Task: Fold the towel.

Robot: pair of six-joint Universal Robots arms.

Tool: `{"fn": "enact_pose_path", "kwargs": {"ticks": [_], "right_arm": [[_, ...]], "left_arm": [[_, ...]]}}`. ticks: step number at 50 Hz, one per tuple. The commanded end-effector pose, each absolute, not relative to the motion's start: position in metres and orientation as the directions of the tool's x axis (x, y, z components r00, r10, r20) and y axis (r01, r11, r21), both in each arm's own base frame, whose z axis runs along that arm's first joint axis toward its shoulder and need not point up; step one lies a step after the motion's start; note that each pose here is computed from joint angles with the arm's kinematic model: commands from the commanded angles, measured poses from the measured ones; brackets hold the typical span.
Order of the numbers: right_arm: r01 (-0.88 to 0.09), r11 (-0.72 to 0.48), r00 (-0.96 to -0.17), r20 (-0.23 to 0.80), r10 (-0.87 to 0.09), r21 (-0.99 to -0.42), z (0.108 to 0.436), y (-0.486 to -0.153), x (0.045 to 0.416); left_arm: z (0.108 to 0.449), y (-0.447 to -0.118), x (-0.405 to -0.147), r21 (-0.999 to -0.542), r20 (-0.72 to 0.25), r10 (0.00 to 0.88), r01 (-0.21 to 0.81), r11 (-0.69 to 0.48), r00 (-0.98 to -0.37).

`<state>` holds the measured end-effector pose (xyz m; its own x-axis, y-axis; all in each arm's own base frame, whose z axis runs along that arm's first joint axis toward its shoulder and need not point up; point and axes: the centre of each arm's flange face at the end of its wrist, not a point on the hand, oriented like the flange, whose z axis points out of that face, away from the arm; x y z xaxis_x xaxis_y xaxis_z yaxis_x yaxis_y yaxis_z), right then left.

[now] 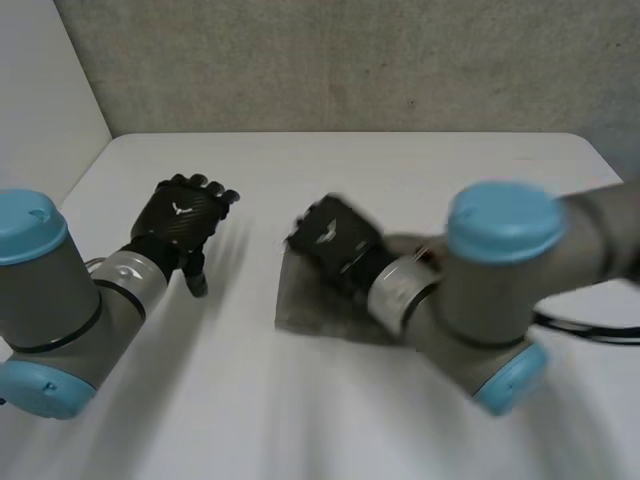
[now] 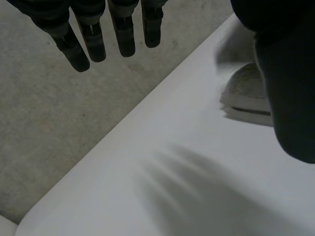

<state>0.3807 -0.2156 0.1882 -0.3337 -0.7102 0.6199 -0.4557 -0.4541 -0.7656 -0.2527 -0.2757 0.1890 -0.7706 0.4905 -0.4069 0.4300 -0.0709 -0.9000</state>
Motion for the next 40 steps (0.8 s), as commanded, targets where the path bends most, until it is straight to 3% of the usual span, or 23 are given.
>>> {"fn": "enact_pose_path", "kwargs": {"ticks": [1, 8, 10, 11, 12, 13, 15, 17, 23, 31, 40], "right_arm": [[-0.487, -0.421, -0.259, 0.587, -0.767, -0.766, 0.151, -0.199, 0.391], [-0.466, -0.388, -0.315, 0.559, -0.767, -0.795, 0.172, -0.201, 0.379], [-0.432, -0.33, -0.41, 0.508, -0.757, -0.84, 0.2, -0.207, 0.355], [-0.431, -0.329, -0.411, 0.508, -0.757, -0.84, 0.2, -0.207, 0.355], [-0.428, -0.28, -0.464, 0.474, -0.748, -0.859, 0.205, -0.215, 0.338], [-0.428, -0.28, -0.464, 0.474, -0.748, -0.86, 0.205, -0.215, 0.338], [-0.418, -0.167, -0.556, 0.397, -0.73, -0.893, 0.205, -0.229, 0.307], [-0.413, -0.126, -0.59, 0.37, -0.717, -0.902, 0.204, -0.233, 0.295], [-0.456, 0.034, -0.688, 0.328, -0.647, -0.889, 0.18, -0.252, 0.24], [-0.502, 0.11, -0.69, 0.32, -0.65, -0.858, 0.154, -0.257, 0.207], [-0.524, 0.136, -0.696, 0.33, -0.637, -0.841, 0.141, -0.267, 0.201]], "left_arm": [[0.187, -0.27, -0.26, -0.899, -0.407, 0.51, 0.43, -0.079, -0.758], [0.191, -0.269, -0.265, -0.901, -0.409, 0.515, 0.422, -0.1, -0.753], [0.197, -0.267, -0.274, -0.905, -0.409, 0.526, 0.406, -0.128, -0.746], [0.199, -0.264, -0.278, -0.908, -0.404, 0.534, 0.397, -0.134, -0.743], [0.199, -0.264, -0.278, -0.908, -0.404, 0.534, 0.397, -0.135, -0.743], [0.2, -0.262, -0.281, -0.911, -0.398, 0.541, 0.388, -0.138, -0.741], [0.201, -0.259, -0.284, -0.914, -0.392, 0.549, 0.38, -0.141, -0.739], [0.201, -0.256, -0.287, -0.918, -0.383, 0.56, 0.37, -0.142, -0.735], [0.195, -0.245, -0.299, -0.92, -0.373, 0.597, 0.365, -0.141, -0.71], [0.18, -0.238, -0.307, -0.917, -0.366, 0.63, 0.381, -0.118, -0.685], [0.174, -0.234, -0.309, -0.916, -0.363, 0.641, 0.387, -0.11, -0.677]]}}
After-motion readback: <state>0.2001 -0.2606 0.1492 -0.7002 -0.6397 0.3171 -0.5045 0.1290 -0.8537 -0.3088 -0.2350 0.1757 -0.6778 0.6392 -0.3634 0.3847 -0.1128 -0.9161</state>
